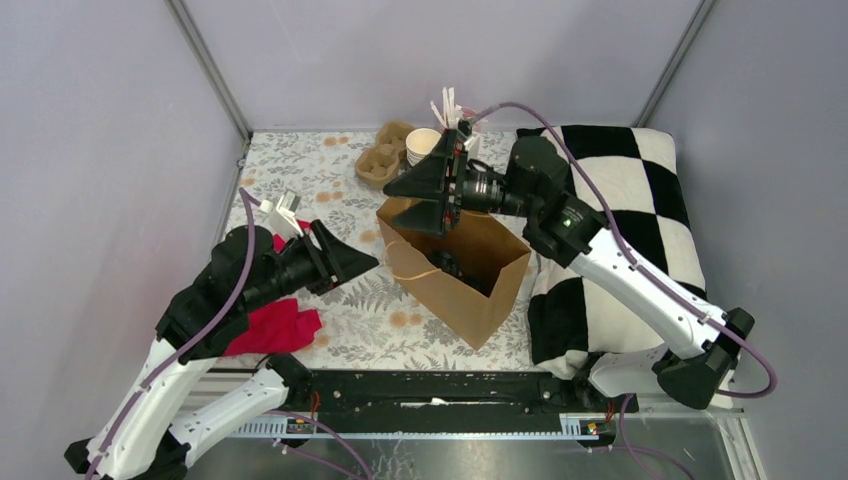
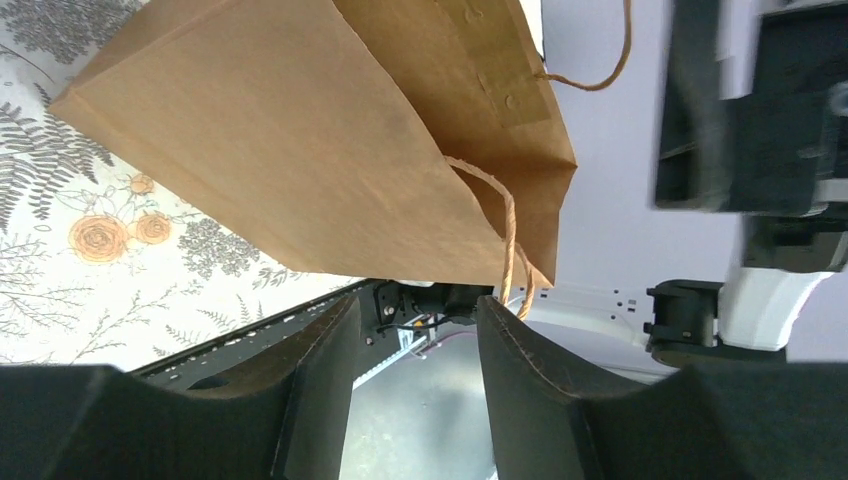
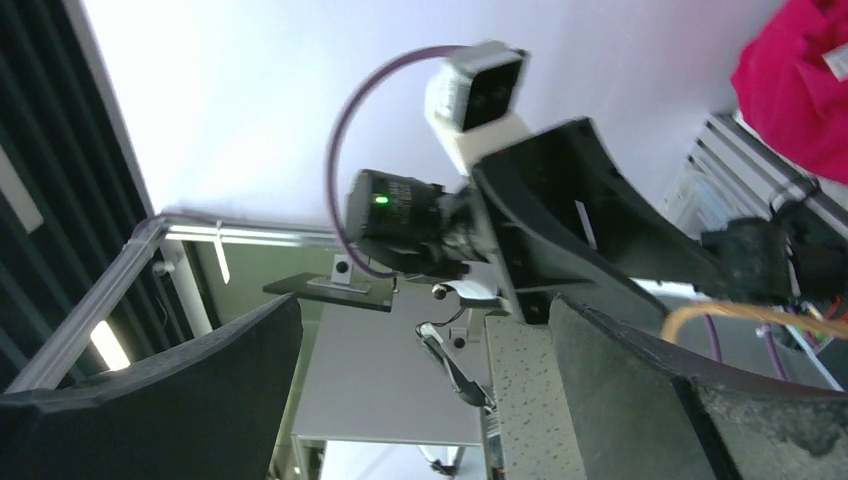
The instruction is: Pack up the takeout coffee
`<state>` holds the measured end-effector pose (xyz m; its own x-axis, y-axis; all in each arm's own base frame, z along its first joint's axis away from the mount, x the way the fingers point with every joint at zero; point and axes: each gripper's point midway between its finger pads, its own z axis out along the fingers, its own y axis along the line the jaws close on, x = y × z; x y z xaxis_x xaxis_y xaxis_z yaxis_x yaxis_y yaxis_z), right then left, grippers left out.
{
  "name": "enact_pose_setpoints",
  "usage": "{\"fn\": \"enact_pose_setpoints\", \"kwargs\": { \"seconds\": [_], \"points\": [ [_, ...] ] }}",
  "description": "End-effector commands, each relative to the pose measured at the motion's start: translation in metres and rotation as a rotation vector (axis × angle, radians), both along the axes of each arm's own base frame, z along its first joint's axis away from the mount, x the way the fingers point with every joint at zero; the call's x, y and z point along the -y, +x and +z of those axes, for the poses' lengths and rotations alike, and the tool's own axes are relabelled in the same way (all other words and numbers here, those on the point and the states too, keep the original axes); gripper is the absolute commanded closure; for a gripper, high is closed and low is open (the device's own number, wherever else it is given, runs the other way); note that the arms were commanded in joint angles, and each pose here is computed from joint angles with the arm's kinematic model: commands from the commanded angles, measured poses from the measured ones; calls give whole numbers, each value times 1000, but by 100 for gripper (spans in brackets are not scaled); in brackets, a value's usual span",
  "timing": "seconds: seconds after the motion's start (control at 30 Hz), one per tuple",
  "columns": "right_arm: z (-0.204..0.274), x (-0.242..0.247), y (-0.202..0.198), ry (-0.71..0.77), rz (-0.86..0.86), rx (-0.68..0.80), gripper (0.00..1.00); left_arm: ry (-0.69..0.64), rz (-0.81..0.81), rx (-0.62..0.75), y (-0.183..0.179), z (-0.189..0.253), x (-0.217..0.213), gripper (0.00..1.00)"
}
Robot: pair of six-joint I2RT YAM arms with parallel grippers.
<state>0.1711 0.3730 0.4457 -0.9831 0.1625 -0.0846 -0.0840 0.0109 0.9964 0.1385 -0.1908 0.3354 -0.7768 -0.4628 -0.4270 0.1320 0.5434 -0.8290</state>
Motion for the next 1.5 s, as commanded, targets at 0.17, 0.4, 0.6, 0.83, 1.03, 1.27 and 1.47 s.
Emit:
{"fn": "enact_pose_setpoints", "kwargs": {
  "seconds": [0.17, 0.4, 0.6, 0.83, 1.03, 1.27, 1.47],
  "points": [
    [106, -8, 3, 77, 48, 387, 0, 8, 82, 106, -7, 32, -28, 39],
    [92, 8, 84, -82, -136, 547, 0, 7, 126, 143, -14, 46, -45, 35],
    [32, 74, 188, -458, -454, 680, 0, 8, 138, 174, -15, 53, -50, 33],
    [-51, 162, 290, -844, -721, 641, 0, 63, 154, 211, -6, 58, -53, 25],
    [-110, 205, 353, -990, -874, 474, 5, 147, 152, 248, 5, 59, -53, 12],
    [-164, 213, 409, -990, -918, 385, 18, 241, 120, 249, 18, 48, -46, 3],
    [-184, 200, 439, -953, -899, 380, 26, 306, 99, 274, 28, 46, -43, 2]
  ]
}}
